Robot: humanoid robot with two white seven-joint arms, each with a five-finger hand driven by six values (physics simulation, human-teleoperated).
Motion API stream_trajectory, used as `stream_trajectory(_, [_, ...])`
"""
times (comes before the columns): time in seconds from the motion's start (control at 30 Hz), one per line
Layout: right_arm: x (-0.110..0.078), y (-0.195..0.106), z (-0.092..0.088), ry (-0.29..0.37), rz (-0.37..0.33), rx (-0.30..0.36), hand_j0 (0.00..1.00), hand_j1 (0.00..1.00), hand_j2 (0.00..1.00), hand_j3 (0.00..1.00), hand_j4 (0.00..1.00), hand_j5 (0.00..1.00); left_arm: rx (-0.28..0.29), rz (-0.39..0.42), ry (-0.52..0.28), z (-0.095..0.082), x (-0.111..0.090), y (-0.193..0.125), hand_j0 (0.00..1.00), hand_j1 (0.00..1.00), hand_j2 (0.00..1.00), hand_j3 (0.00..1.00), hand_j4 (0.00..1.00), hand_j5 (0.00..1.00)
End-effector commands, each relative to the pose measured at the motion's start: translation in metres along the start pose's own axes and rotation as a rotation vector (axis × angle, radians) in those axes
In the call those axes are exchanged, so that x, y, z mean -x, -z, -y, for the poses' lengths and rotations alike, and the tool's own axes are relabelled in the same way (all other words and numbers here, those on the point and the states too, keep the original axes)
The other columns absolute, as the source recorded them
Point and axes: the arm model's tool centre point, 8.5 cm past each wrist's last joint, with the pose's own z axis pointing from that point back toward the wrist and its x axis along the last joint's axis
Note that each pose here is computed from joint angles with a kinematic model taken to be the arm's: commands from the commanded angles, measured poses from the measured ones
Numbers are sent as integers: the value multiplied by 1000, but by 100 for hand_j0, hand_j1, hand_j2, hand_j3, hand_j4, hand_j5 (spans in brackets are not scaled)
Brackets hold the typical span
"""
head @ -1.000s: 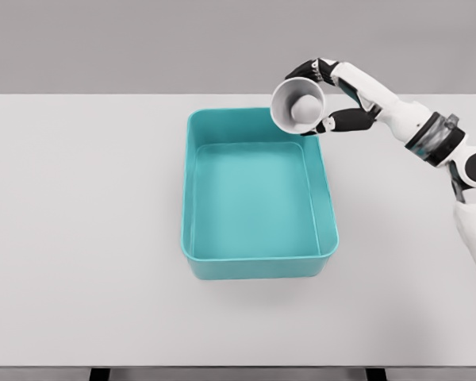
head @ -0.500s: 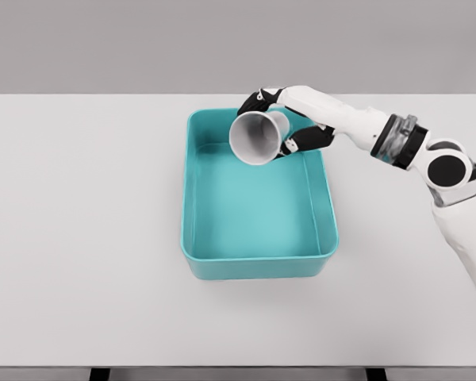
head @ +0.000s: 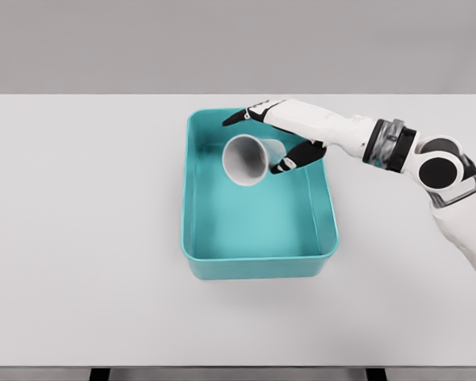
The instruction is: Put the paper cup into the basket with your right arm
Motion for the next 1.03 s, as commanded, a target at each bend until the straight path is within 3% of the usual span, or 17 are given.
stream_trajectory(0.0, [0, -1, 0, -7, -7, -2, 98, 98, 98, 98, 98, 98, 0, 0, 0, 0, 0, 0, 100, 100, 100, 100, 100, 100])
stream_trajectory(0.27, [-2, -10, 13, -16, -8, 26, 100, 100, 100, 100, 100, 100, 0, 0, 0, 0, 0, 0, 100, 100, 100, 100, 100, 100])
stream_trajectory(0.33, [-2, -32, 33, 12, 7, 100, 100, 100, 100, 100, 100, 100, 0, 0, 0, 0, 0, 0, 100, 100, 100, 100, 100, 100])
stream_trajectory(0.4, [3, -66, 40, 120, 34, 160, 100, 100, 100, 100, 100, 100, 0, 0, 0, 0, 0, 0, 100, 100, 100, 100, 100, 100])
stream_trajectory(0.43, [-3, -80, 46, 138, 56, 180, 100, 100, 100, 100, 100, 100, 0, -2, 0, 0, 1, 0, 100, 100, 100, 100, 100, 100])
stream_trajectory(0.5, [-6, -98, 43, 160, 59, 193, 100, 100, 100, 100, 100, 100, 0, 0, 0, 0, 0, 0, 100, 100, 100, 100, 100, 100])
stream_trajectory(0.57, [5, -137, 34, 229, 15, 250, 100, 100, 100, 100, 100, 100, 0, 0, 0, 0, 0, 0, 100, 100, 100, 100, 100, 100])
stream_trajectory(0.63, [10, -150, 28, 255, -5, 273, 100, 100, 100, 100, 100, 100, 0, 0, 0, 0, 0, 0, 100, 100, 100, 100, 100, 100])
stream_trajectory(1.0, [18, -165, 9, 294, -56, 256, 100, 100, 100, 100, 100, 100, 0, 1, -1, 0, 0, 0, 100, 100, 100, 100, 100, 100])
